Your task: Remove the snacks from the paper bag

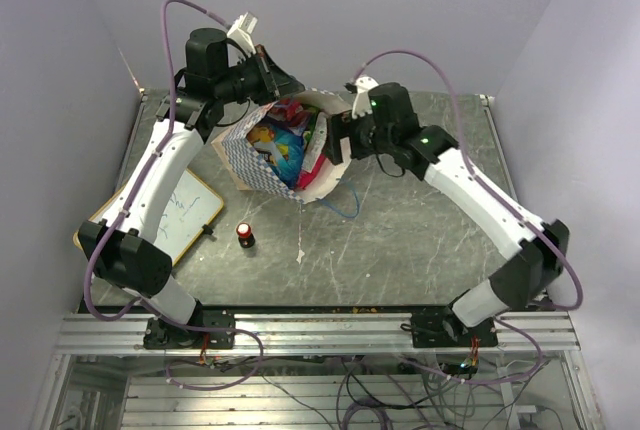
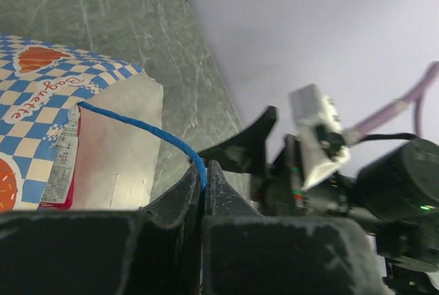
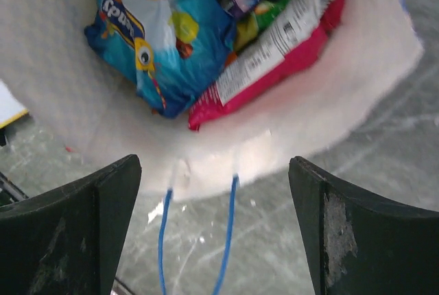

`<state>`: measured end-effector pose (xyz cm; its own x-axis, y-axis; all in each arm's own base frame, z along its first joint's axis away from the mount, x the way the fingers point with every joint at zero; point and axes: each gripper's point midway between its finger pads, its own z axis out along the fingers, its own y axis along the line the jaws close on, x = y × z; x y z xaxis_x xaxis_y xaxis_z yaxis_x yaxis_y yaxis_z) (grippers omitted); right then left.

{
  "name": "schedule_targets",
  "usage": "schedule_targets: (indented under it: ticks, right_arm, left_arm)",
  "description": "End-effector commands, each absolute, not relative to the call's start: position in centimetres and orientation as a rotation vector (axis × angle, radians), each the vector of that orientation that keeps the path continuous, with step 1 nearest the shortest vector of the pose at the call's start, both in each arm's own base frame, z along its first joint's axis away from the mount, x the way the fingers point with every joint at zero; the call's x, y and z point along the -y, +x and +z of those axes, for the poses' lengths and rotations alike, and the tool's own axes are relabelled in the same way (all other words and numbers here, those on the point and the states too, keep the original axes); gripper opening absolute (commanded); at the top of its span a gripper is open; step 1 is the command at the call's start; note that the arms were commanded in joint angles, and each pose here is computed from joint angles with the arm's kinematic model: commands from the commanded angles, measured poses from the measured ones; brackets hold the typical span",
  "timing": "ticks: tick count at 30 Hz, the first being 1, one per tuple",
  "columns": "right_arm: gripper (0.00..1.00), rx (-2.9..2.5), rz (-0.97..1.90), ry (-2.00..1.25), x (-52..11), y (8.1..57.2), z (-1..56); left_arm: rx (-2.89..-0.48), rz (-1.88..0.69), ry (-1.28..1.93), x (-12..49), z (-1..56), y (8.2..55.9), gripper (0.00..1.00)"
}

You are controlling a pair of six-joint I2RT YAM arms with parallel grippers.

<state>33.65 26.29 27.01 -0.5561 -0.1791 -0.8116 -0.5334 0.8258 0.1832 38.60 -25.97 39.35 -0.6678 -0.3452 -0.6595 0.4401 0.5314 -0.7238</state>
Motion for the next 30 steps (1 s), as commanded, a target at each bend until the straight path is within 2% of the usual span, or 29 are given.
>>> schedule_targets:
  ticks: [1,9,15,22,26,28,30]
  right_arm:
    - [0.89,-1.976,0.649,-0.515,-30.7,37.8,27.9]
    - [0.83,-1.738,0.672,-0.536,-34.4,41.5,25.7]
    - [0.67,-1.859,0.571,-0.53,-35.6,44.6,20.1]
    - [0.57,-1.869,0.575,-0.473,-35.9,45.5,17.7]
    - [0.48,-1.863,0.629,-0.505,-37.0,45.3,16.9]
    - [0.48,-1.863,0.653,-0.516,-37.5,45.2,16.5]
    - [0.52,-1.866,0.677,-0.524,-38.0,45.0,16.3]
  left_arm:
    - [-1.92,-1.289,0.071,26.1,41.8,37.4,0.07]
    - [-1.99,-1.312,0.017,26.2,41.3,37.6,0.07]
    - [-2.009,-1.324,-0.017,26.0,40.6,37.5,0.07]
    - [-2.007,-1.326,-0.035,26.0,40.9,37.5,0.07]
    - [-2.04,-1.312,-0.031,25.9,40.4,37.5,0.07]
    - [-2.041,-1.316,-0.032,26.0,40.4,37.7,0.07]
    - [-2.03,-1.328,-0.04,26.1,40.6,37.8,0.07]
